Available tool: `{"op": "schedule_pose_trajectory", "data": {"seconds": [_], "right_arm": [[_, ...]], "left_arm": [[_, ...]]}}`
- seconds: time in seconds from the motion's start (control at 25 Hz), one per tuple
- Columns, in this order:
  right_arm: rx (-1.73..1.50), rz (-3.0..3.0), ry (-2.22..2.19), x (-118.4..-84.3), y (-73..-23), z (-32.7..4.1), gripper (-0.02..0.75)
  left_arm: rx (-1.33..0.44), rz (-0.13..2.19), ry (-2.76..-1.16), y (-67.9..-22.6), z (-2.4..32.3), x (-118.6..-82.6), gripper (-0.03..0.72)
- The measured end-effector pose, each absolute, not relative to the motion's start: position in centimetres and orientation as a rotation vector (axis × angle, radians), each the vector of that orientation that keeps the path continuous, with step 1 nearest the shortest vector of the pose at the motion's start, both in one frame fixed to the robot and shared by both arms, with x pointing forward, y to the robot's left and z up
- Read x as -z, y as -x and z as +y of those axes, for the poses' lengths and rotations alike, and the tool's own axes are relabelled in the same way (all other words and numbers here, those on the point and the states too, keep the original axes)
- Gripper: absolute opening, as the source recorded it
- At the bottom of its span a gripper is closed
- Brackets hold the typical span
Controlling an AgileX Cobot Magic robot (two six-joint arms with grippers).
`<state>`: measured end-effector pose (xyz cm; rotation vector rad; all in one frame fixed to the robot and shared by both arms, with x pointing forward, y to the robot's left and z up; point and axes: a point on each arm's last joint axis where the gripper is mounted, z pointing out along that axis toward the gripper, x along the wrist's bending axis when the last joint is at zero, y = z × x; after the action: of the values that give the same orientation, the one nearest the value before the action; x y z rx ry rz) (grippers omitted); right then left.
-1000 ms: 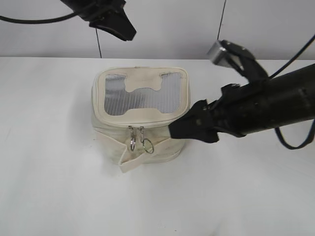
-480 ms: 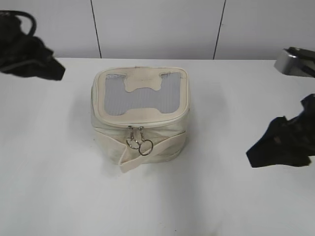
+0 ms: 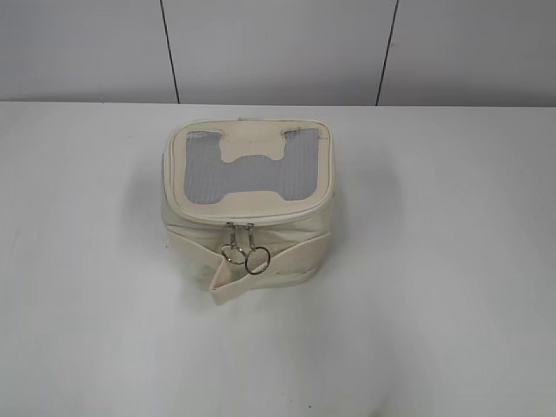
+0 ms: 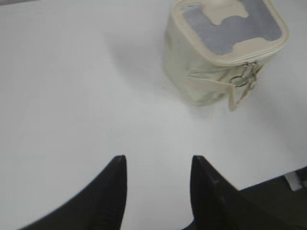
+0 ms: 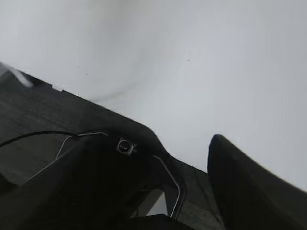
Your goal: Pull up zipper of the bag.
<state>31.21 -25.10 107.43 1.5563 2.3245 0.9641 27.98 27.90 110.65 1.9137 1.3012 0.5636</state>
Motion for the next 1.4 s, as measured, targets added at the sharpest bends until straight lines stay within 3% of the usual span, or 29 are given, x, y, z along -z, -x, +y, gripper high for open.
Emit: {"op": "schedule_pose_trajectory", "data": {"seconds": [0.16,0.28,0.48,0.92,1.4], "right_arm": [[-1.007,2.176,-1.528,-106.8,-27.6,-27.1,0.581],[-1.036,2.092,-1.516,-105.8,-25.7,-28.1,0.612],[-1.083,1.927,-1.412,-105.7,-23.6,-29.6,0.620],[-1.160,1.829,-1.342,-105.3,-23.4,-29.9,0.591],[-1.086,1.687,-1.449,-105.3,-23.3,-29.8,0.590]], "left_arm": [[-0.727,1.299,-1.769,-22.5,30.6,-109.9,0.340],[-0.789,1.277,-1.709,-20.9,31.4,-108.6,0.354],[-0.763,1.310,-1.750,-21.9,31.1,-106.3,0.377],[-0.816,1.253,-1.678,-23.0,30.8,-106.3,0.372],[-0.900,1.382,-1.603,-22.9,30.6,-106.3,0.286]]}}
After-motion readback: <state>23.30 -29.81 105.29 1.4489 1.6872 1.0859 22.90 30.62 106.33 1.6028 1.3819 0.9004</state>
